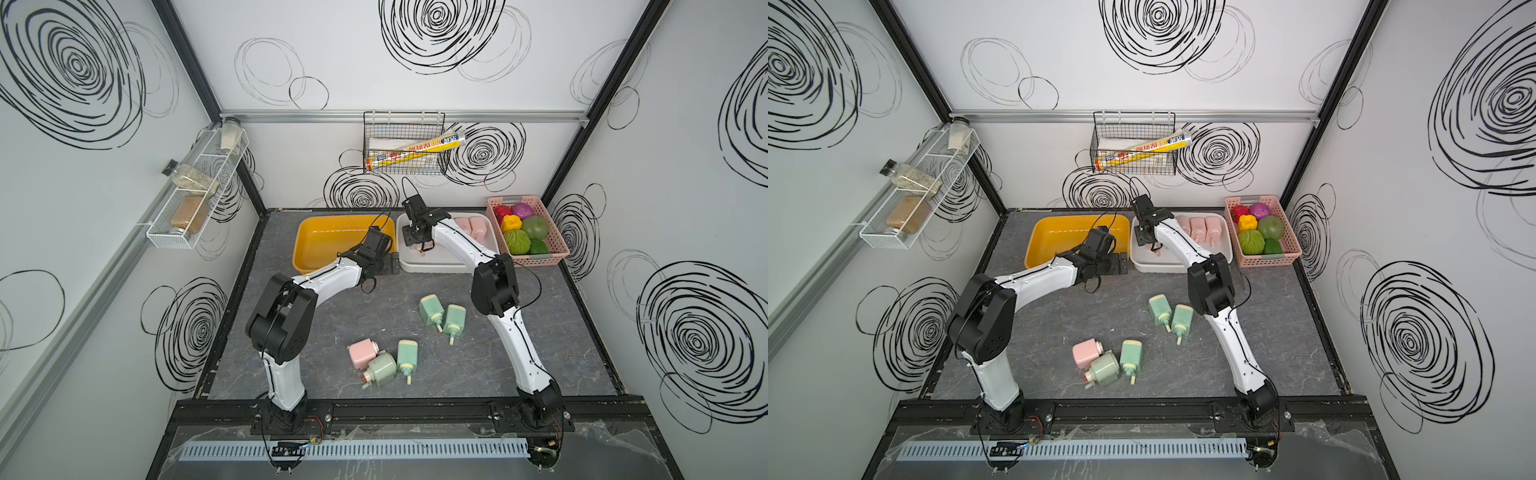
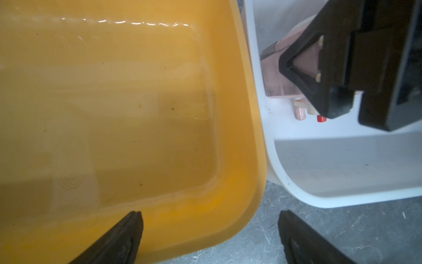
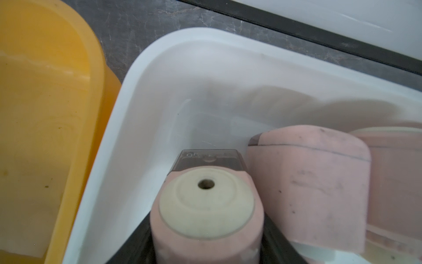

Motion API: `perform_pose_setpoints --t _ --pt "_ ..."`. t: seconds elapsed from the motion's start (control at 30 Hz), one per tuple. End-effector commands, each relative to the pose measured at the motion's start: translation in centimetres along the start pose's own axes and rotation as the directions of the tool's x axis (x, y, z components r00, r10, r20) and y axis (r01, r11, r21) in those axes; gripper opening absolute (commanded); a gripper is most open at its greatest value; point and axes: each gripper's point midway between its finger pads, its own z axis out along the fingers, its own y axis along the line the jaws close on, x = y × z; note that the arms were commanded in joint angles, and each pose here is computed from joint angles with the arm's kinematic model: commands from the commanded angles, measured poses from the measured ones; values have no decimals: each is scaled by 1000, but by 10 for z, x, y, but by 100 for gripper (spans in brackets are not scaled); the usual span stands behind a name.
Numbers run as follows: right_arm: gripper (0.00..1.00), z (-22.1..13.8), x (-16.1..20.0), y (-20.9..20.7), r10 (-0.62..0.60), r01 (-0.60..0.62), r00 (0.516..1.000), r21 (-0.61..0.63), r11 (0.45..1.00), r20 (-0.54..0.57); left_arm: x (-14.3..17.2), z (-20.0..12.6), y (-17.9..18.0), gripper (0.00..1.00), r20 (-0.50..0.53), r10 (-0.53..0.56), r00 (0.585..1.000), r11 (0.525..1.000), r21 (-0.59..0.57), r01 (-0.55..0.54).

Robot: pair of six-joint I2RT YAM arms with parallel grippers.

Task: Place the pencil sharpeners by color into the storage box
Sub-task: Place the pencil sharpener in the storage box.

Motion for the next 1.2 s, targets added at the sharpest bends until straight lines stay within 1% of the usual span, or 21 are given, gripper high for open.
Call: perform_pose_setpoints --t 0.0,0.07,0.2,0.3,0.43,0.63,0.8,0.9,1.1,1.17 --pt "50 6 -2 1 18 -18 1000 -9 1000 3 -9 0 -1 99 12 7 1000 1000 8 -7" --pt "50 6 -3 2 19 -19 1000 -13 1000 6 -9 0 -1 99 10 7 1000 1000 9 -7" --pt "43 -3 -3 4 21 -21 1000 -36 999 -7 -11 2 -7 99 6 10 1000 1000 29 -10" --pt "42 -12 5 2 11 -13 999 -37 999 -49 -12 -1 -8 99 11 13 1000 999 36 -13" --pt "42 -19 19 -1 -15 12 994 -28 1000 -106 -13 -2 -8 99 16 12 1000 999 32 -13" --pt "43 -16 36 -3 -48 44 984 -23 999 -170 -11 0 -7 99 8 13 1000 1000 28 -13" --pt "51 -7 43 1 -56 49 981 -40 998 -188 -11 2 -6 99 4 13 1000 1000 25 -14" --pt "60 -3 40 3 -49 43 984 -41 998 -173 -9 2 -5 99 0 14 1000 1000 20 -14" --pt "68 2 35 4 -43 36 988 -46 998 -150 -8 3 -4 99 -3 14 1000 1000 15 -14" --pt "75 2 33 3 -38 33 989 -36 999 -142 -8 4 -3 99 -4 14 1000 1000 13 -14"
